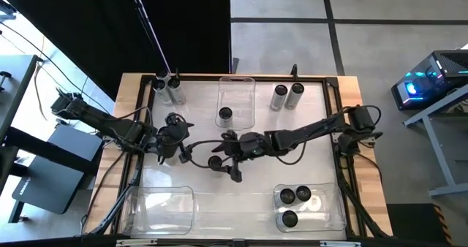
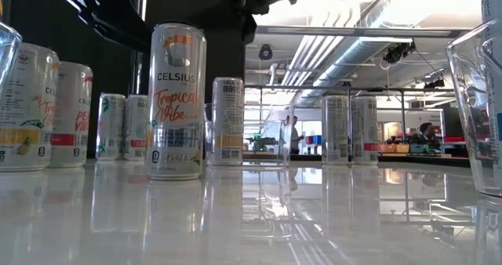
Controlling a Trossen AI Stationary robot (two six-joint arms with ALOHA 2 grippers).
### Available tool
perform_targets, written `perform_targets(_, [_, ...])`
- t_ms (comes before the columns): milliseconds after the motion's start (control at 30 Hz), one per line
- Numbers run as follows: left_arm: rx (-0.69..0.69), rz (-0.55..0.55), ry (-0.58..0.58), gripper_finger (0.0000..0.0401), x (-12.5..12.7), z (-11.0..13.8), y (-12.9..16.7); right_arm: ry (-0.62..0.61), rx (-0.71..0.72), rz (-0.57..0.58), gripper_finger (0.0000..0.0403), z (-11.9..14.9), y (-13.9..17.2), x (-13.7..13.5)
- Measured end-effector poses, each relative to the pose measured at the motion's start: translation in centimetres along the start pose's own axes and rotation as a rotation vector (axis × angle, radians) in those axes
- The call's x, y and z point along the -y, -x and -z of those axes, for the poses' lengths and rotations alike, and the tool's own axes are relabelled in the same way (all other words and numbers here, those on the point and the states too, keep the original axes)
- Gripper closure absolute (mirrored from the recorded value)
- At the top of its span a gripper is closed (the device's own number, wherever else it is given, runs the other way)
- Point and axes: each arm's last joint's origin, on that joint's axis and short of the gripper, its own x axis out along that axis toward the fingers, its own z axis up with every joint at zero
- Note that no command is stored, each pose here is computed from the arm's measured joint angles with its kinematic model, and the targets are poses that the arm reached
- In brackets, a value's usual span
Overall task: Sort soda cans
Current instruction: Put the bottom right white yellow soda can into the top middle transparent bin
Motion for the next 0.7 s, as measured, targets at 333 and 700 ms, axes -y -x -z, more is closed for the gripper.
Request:
perform_targets(333, [0.008, -0.007, 0.013, 0.0066, 0.0, -0.1, 0.0, 0.099, -0.037, 0.095, 0.008, 2.5, -2.1, -0.7])
perform_targets(700, [0.009, -0.005, 0.023, 0.0066, 0.0, -0.1, 0.0, 0.104, -0.046, 0.088, 0.0082, 3.0, -2.4, -1.4])
